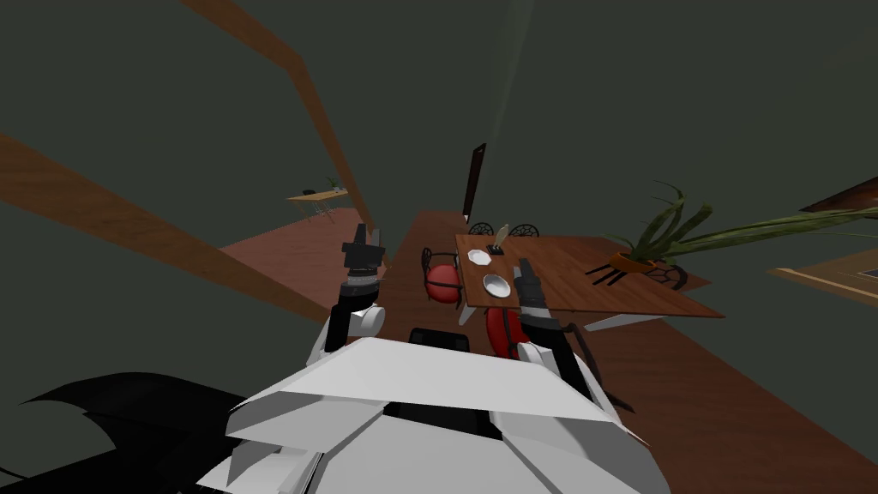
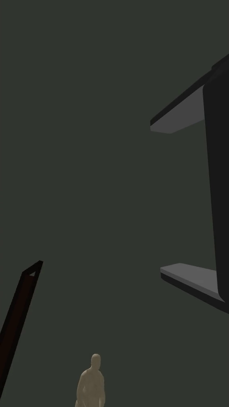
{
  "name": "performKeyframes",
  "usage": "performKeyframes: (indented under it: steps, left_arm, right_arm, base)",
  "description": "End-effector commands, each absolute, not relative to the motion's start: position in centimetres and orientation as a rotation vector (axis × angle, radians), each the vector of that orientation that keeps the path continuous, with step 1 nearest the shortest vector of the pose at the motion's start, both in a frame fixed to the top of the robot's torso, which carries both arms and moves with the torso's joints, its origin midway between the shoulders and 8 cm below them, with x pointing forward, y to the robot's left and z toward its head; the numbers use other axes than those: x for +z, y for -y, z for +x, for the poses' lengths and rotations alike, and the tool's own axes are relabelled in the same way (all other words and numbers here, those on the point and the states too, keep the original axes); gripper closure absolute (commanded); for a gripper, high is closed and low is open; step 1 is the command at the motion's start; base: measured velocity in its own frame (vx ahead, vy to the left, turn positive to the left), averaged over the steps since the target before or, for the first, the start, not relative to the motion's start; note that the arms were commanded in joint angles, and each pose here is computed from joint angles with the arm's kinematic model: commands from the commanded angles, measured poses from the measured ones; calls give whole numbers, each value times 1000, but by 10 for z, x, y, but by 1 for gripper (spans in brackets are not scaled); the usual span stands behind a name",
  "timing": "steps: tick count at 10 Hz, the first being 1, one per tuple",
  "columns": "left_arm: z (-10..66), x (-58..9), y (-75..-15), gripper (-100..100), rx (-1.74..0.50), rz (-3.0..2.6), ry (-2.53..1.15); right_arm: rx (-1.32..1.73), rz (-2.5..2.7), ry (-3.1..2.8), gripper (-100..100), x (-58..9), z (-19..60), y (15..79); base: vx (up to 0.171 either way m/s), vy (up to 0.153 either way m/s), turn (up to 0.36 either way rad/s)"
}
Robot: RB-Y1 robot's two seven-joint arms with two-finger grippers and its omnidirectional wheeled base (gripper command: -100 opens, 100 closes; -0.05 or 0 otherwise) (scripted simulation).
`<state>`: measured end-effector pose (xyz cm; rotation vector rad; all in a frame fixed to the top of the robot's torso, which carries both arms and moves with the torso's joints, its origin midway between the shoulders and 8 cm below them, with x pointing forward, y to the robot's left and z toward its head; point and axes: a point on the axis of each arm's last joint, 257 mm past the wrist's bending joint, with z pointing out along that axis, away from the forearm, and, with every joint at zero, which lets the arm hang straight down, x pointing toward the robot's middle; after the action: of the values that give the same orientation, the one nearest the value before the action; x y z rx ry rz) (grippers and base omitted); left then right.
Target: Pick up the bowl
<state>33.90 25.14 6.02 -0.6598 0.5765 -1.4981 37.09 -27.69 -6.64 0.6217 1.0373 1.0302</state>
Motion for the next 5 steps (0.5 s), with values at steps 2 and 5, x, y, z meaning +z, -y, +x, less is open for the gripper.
performKeyframes:
  steps: [2, 5]
  left_arm:
    - [339, 60, -251, 0, -1498, -660, -576]
    - [339, 60, -251, 0, -1498, -660, -576]
  right_arm:
    - [975, 587, -1121, -100, -88, 372, 280]
    - [894, 532, -1240, -100, -117, 370, 287]
  base:
    - [-31, 23, 12]
    - [-30, 31, 22]
